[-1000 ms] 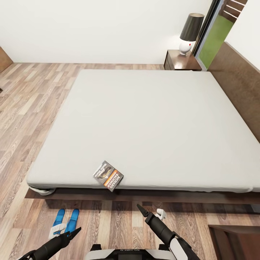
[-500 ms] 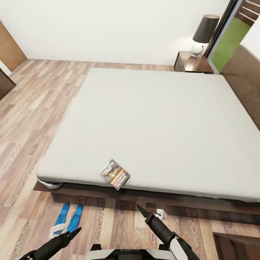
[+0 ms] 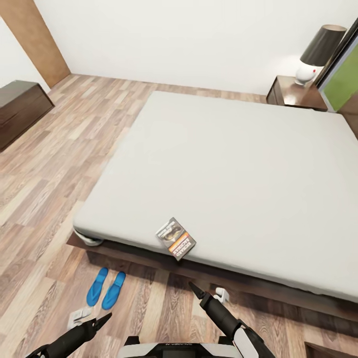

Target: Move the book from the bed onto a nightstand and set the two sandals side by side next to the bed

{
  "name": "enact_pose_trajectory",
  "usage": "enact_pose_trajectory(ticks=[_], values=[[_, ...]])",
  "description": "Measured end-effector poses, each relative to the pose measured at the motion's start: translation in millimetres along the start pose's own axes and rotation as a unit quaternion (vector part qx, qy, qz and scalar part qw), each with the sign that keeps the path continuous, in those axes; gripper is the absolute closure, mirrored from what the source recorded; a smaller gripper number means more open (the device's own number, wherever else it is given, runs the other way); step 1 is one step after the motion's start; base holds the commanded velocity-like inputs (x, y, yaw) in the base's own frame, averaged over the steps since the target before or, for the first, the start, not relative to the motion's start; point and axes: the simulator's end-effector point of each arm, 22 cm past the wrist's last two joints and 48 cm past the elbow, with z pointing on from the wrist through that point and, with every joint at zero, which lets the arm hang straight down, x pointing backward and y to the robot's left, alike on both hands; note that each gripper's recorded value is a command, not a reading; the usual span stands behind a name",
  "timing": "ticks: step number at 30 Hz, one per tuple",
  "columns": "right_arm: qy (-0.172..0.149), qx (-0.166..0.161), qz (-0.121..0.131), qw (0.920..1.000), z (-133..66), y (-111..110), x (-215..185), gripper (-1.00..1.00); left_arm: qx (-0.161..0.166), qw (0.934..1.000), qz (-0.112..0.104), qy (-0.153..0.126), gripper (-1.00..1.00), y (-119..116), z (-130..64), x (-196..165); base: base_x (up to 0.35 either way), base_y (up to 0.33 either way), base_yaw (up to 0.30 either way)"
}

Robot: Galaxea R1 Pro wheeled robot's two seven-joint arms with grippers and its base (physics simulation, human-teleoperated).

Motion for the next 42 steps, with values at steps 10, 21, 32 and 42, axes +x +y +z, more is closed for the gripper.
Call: enact_pose_trajectory(ticks=[10, 21, 32, 42], values=[[-0.005, -0.003, 0.004, 1.0, 0.2, 1.7, -2.8, -1.0, 0.0, 1.0, 0.0, 0.0, -1.0, -0.1, 0.1, 0.0, 0.0, 0.0, 0.197], [-0.026, -0.01, 0.02, 0.9994, 0.7, 5.7, -14.3, -1.0, 0.0, 1.0, 0.0, 0.0, -1.0, -0.1, 0.1, 0.0, 0.0, 0.0, 0.016], [-0.032, -0.007, 0.013, 0.9994, 0.5, 4.4, -16.9, -1.0, 0.0, 1.0, 0.0, 0.0, -1.0, 0.0, 0.1, 0.2, 0.0, 0.0, 0.0], [-0.037, -0.021, 0.016, 0.999, 0.1, 10.4, -19.6, -1.0, 0.0, 1.0, 0.0, 0.001, -1.0, -0.3, 0.2, 0.3, 0.0, 0.0, 0.0]])
